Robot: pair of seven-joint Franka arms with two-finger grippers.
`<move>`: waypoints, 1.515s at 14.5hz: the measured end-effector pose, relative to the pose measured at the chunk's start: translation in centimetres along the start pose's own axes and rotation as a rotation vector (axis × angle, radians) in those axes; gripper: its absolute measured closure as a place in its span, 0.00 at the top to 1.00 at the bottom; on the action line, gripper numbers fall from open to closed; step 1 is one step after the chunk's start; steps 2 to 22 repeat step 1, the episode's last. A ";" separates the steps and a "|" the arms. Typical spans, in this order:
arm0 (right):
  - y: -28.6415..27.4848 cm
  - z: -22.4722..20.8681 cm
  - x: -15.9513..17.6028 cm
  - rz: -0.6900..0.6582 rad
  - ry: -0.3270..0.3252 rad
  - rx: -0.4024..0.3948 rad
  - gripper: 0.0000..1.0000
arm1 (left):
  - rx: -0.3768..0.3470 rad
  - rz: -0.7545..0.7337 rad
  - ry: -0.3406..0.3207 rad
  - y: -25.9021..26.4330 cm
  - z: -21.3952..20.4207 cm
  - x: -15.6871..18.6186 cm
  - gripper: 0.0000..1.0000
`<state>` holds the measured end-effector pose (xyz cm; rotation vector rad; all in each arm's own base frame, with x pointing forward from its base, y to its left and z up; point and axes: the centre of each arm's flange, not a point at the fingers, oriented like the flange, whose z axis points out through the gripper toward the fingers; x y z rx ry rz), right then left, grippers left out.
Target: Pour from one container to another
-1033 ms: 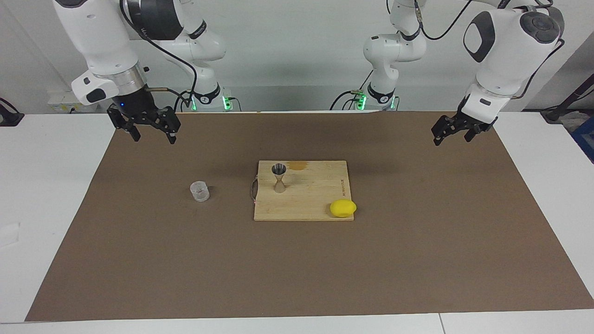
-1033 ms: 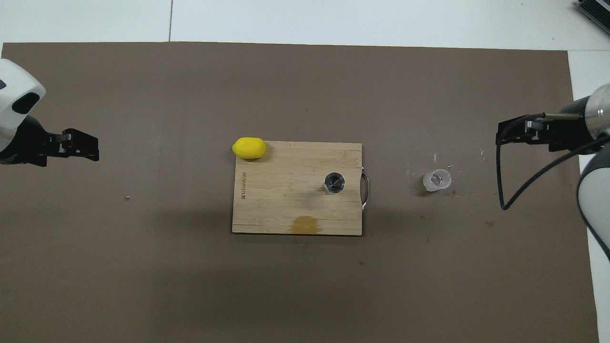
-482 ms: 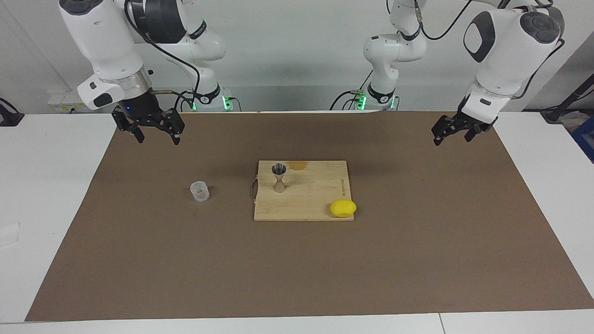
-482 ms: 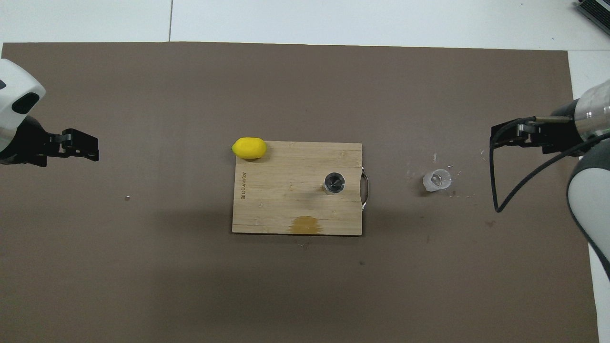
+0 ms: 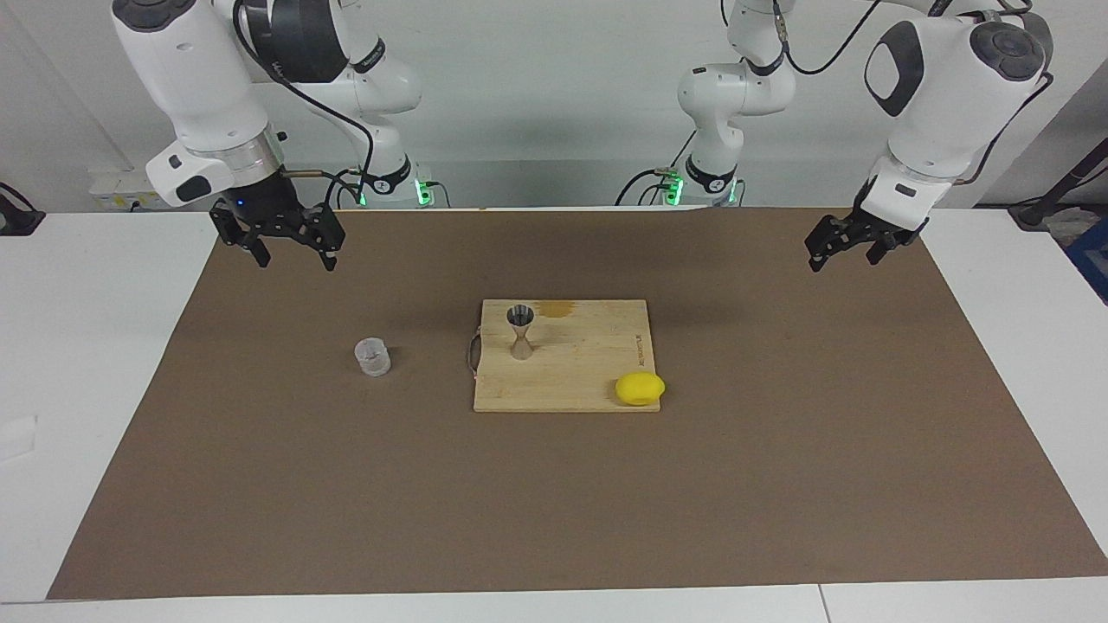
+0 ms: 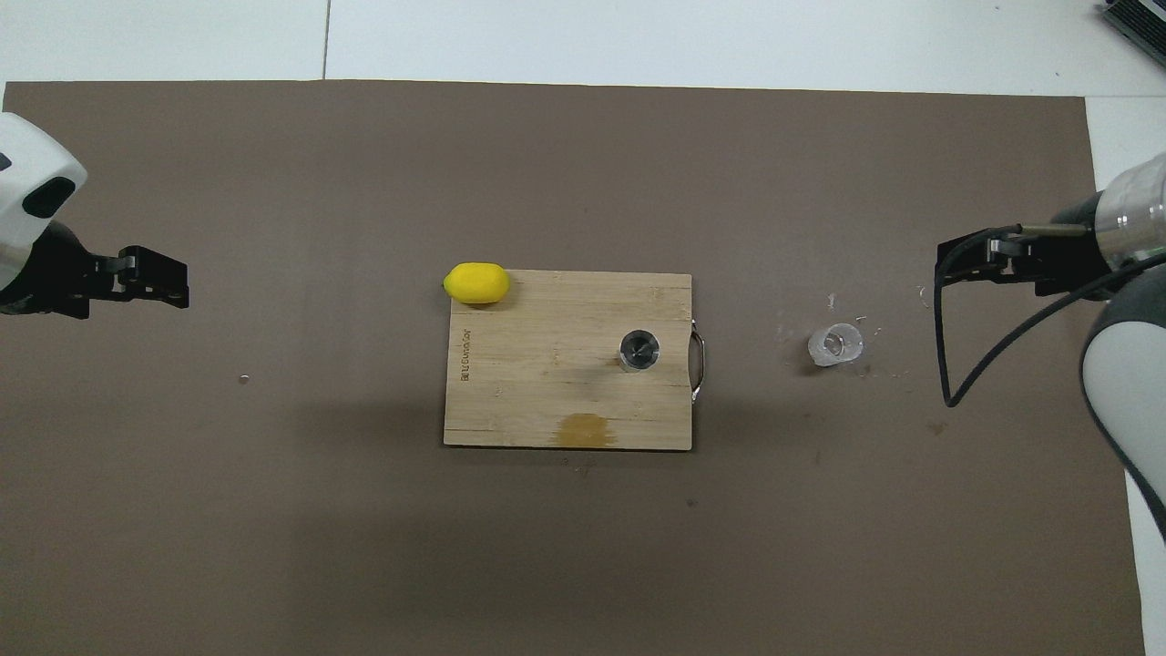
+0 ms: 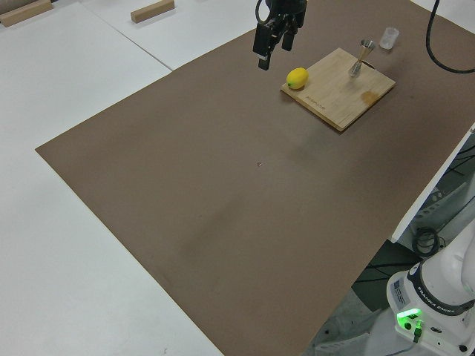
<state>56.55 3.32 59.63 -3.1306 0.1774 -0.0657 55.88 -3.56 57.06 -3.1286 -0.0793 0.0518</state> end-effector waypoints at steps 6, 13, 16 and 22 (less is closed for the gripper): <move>0.0 0.0 0.0 0.000 0.000 0.000 1.00 | 0.000 0.000 0.000 0.0 0.0 0.0 1.00; 0.0 0.0 0.0 0.000 0.000 0.000 1.00 | 0.000 0.000 0.000 0.0 0.0 0.0 1.00; 0.0 0.0 0.0 0.000 0.000 0.000 1.00 | 0.000 0.000 0.000 0.0 0.0 0.0 1.00; 0.0 0.0 0.0 0.000 0.000 0.000 1.00 | 0.000 0.000 0.000 0.0 0.0 0.0 1.00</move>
